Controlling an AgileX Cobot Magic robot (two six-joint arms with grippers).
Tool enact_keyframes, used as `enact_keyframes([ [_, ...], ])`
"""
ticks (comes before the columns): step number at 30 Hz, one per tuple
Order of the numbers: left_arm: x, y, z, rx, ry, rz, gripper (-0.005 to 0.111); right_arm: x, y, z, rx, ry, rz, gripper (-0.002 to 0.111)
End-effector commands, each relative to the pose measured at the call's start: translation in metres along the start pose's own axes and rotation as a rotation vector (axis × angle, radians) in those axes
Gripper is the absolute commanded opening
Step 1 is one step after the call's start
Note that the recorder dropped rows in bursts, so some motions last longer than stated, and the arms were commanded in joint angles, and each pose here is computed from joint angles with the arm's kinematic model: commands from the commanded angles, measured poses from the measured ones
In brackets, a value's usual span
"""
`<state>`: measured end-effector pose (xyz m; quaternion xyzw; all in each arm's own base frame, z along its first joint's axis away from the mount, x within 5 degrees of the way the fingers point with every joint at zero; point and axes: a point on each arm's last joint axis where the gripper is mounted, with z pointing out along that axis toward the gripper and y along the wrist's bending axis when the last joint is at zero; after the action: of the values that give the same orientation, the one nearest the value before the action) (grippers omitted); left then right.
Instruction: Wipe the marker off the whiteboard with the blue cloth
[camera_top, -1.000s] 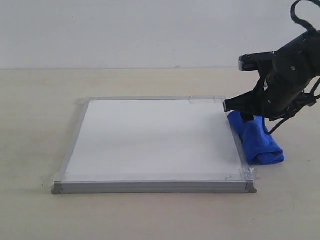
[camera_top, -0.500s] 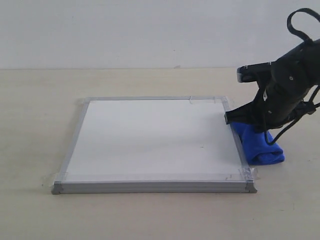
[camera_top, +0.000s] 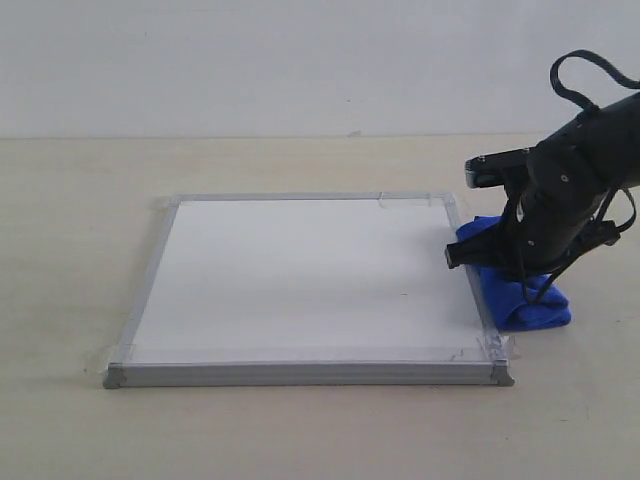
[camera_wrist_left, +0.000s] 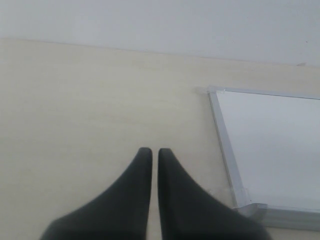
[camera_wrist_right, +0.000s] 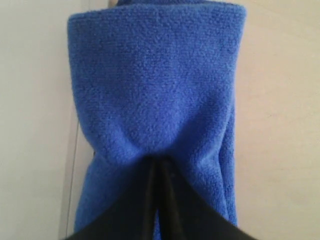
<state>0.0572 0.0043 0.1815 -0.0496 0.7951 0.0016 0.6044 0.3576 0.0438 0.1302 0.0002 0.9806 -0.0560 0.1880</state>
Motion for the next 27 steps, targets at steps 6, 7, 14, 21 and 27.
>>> enact_keyframes([
  [6, -0.002, 0.0, -0.001, 0.003, -0.019, -0.003, 0.004, -0.01, -0.008, -0.038, -0.005, -0.09, 0.012, 0.0],
  [7, -0.002, 0.0, -0.001, 0.003, -0.019, -0.003, 0.004, -0.011, -0.009, -0.046, -0.003, -0.105, 0.009, 0.0],
  [14, -0.002, 0.0, -0.001, 0.003, -0.019, -0.003, 0.004, -0.011, -0.02, -0.101, 0.003, -0.17, -0.007, 0.0],
  [21, -0.002, 0.0, -0.001, 0.003, -0.019, -0.003, 0.004, 0.012, -0.019, -0.149, -0.121, -0.284, 0.003, 0.0],
  [27, -0.002, 0.0, -0.001, 0.003, -0.019, -0.003, 0.004, 0.057, -0.012, -0.191, -0.241, -0.398, 0.058, 0.0],
])
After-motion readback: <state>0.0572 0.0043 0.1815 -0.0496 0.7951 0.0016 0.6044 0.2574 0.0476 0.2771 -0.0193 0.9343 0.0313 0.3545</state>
